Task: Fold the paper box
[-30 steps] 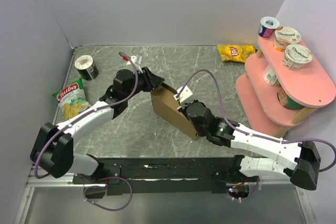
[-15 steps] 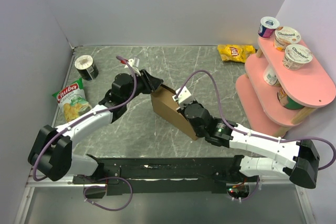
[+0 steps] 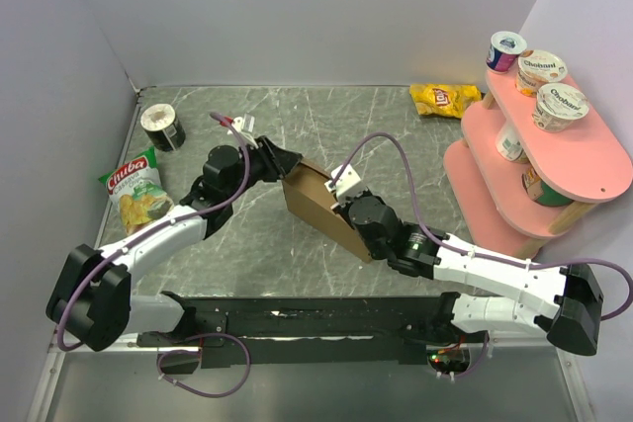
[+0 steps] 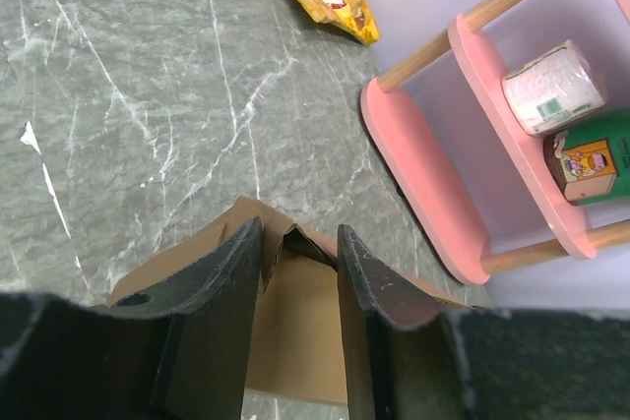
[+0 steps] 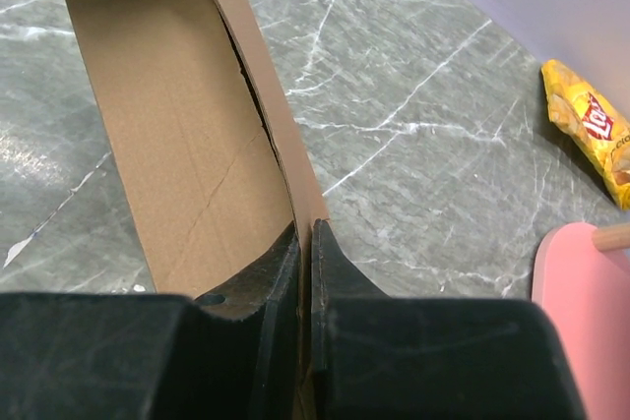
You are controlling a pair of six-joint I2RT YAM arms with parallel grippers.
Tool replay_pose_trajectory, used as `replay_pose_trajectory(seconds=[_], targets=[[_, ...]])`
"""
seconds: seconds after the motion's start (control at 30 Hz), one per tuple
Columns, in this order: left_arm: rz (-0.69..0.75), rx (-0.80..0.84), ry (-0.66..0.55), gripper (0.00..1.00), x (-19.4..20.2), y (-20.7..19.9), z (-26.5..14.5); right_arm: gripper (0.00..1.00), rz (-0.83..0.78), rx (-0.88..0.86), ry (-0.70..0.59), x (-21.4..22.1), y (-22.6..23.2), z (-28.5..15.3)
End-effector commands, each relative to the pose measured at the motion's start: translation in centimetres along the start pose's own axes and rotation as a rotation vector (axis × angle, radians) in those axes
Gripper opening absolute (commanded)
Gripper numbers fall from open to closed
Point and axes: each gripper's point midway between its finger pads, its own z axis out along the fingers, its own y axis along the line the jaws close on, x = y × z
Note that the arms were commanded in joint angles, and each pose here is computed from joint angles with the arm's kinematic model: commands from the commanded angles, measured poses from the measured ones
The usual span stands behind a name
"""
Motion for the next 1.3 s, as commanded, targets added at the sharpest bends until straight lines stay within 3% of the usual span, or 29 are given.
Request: replay_pose_trajectory(seconds=[0.0, 0.17, 0.27, 0.4, 0.6, 0.77, 1.03, 1.27], targets=[[-0.045, -0.394, 0.37, 0.2, 11.5, 11.7, -4.7, 0.12, -0.085, 0.025, 0.169, 5.9, 0.1, -0.2], [-0.052, -0.402, 0.381, 0.2, 12.3, 12.3, -4.9, 0.16, -0.115, -0.004, 0.162, 5.9, 1.1, -0.4], [-0.052, -0.403, 0.386, 0.2, 12.5, 12.5, -4.8, 0.25, -0.111, -0.021, 0.154, 5.4, 1.3, -0.8], [-0.053, -0.403, 0.385, 0.2, 12.5, 12.5, -4.8, 0.51, -0.068, -0.054, 0.122, 4.2, 1.2, -1.6], [-0.048, -0.41, 0.385, 0.19, 12.6, 12.7, -4.9, 0.77, -0.003, -0.134, 0.042, 1.6, 1.4, -3.3], [-0.034, -0.423, 0.382, 0.19, 12.5, 12.9, -5.2, 0.82, 0.1, -0.178, -0.053, -1.7, 1.0, -4.7], [-0.011, -0.415, 0.372, 0.18, 12.2, 12.9, -5.3, 0.81, 0.377, -0.215, -0.186, -7.3, -0.9, -7.6], [-0.001, -0.382, 0.365, 0.18, 12.0, 12.3, -5.3, 0.79, 0.595, -0.024, -0.167, -6.0, -5.3, -6.6]])
